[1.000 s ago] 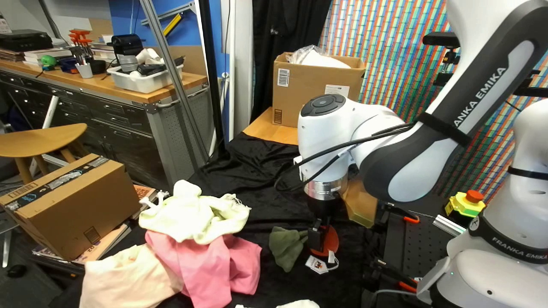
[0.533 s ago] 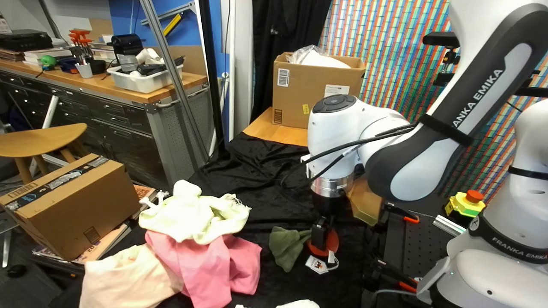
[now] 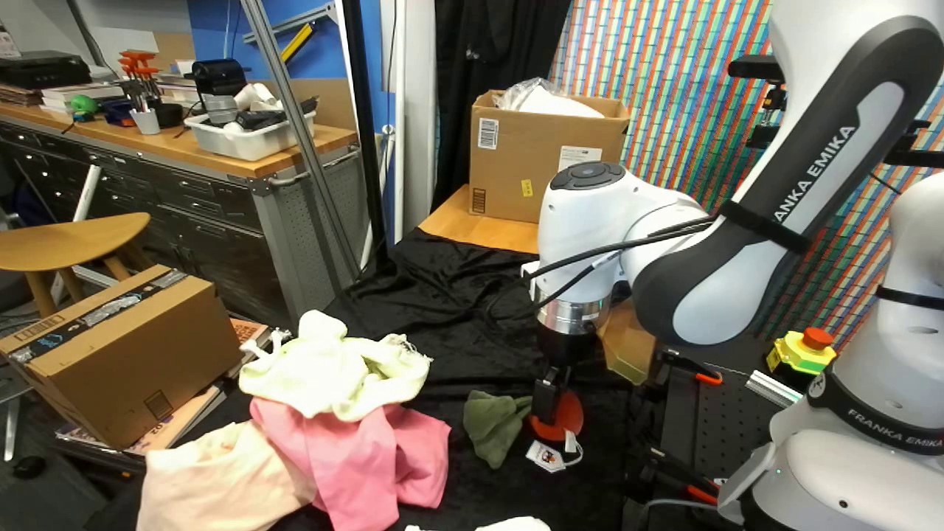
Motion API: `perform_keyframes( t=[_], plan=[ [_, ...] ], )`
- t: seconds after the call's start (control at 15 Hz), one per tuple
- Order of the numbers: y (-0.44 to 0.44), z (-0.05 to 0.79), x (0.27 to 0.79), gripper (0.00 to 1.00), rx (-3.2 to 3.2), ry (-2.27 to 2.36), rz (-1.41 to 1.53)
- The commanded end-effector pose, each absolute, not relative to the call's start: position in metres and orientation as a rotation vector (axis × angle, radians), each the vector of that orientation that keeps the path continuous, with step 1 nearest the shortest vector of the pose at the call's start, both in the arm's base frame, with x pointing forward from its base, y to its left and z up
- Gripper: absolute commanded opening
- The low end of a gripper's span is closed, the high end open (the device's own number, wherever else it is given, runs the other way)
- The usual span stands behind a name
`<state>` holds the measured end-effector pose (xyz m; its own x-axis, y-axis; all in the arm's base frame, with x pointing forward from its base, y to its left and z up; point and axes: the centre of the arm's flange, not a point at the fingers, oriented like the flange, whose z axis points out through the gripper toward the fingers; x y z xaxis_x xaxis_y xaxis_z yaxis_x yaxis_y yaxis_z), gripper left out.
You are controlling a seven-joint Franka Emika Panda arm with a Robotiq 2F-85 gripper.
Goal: Pick up the clothes and toy from the table and stack them on each other.
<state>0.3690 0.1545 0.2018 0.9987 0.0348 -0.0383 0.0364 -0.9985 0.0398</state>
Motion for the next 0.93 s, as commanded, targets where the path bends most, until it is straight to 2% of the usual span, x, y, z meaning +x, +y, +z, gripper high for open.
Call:
perform_keyframes(
  t=[0.0, 0.07, 0.13, 0.47, 0.67, 0.8, 0.87],
  plan=[
    [0.147, 0.201, 0.368, 1.0, 3.122, 0.073, -0.012],
    [0.146, 0.201, 0.369, 0.91, 3.124, 0.077, -0.012],
    [0.146, 0.201, 0.369, 0.72, 3.125, 0.079, -0.012],
    [0.144, 0.202, 0.371, 0.33, 3.135, 0.084, -0.013],
    [0.145, 0.206, 0.372, 0.12, 3.147, 0.105, -0.027],
    [0.146, 0.209, 0.373, 0.07, 3.147, 0.122, -0.019],
    [0.147, 0.212, 0.373, 0.08, 3.147, 0.139, -0.014]
  ],
)
